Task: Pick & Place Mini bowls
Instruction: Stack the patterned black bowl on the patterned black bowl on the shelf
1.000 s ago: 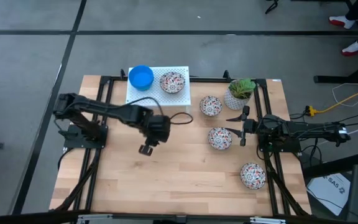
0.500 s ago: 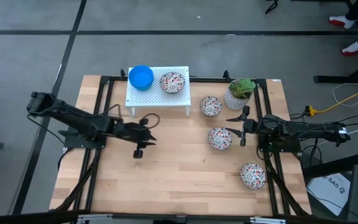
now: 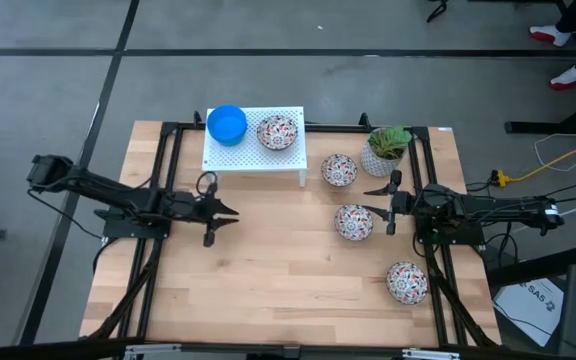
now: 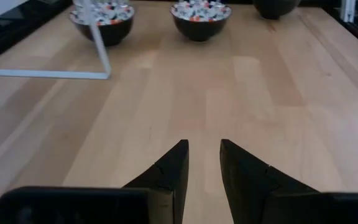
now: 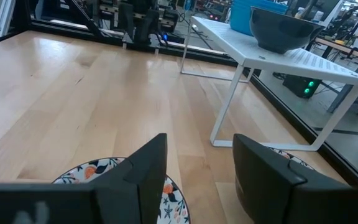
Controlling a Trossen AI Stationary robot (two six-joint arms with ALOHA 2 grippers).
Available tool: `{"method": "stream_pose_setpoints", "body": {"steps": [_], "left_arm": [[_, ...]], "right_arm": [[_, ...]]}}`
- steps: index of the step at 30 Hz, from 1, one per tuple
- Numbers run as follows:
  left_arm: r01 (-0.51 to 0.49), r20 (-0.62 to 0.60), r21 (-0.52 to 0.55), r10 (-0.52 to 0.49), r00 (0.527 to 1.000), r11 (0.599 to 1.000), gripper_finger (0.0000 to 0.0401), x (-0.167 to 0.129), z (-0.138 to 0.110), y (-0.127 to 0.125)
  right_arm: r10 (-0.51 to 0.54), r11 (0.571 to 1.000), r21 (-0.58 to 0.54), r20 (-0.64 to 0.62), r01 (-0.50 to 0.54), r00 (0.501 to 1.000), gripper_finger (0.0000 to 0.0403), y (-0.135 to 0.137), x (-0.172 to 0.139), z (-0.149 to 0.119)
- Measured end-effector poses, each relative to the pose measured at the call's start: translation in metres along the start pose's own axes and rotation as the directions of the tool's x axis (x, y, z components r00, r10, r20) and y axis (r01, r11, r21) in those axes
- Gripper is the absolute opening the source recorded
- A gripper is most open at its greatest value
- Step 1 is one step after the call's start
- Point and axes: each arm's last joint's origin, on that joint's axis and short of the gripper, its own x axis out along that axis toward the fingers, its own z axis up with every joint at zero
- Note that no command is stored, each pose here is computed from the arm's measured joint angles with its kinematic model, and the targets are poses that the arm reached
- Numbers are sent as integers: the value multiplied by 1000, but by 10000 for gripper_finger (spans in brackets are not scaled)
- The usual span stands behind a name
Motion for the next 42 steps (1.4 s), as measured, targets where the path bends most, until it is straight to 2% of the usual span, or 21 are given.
{"method": "stream_pose_setpoints", "body": {"steps": [15, 20, 27, 33, 39, 42], "left_arm": [[-50, 103, -15, 51, 993, 999, 86, -15, -19, 14], [-68, 136, -1, 67, 988, 998, 86, -19, -16, 15], [-84, 201, 79, 67, 977, 993, 86, -27, -11, 15], [-102, 234, 94, 77, 969, 990, 86, -35, -10, 18], [-44, 278, 109, 12, 960, 993, 86, -42, -8, 22], [-54, 292, 102, 22, 956, 993, 86, -46, -8, 27]], "right_arm": [[0, 1000, 0, 0, 0, 1000, 182, 0, 0, 0], [0, 1000, 0, 0, 0, 1000, 182, 0, 0, 0], [0, 1000, 0, 1, 0, 1000, 182, 0, 0, 0], [0, 1000, 0, 0, 0, 1000, 182, 0, 0, 0], [0, 1000, 0, 0, 0, 1000, 182, 0, 0, 0], [0, 1000, 0, 0, 0, 1000, 182, 0, 0, 0]]}}
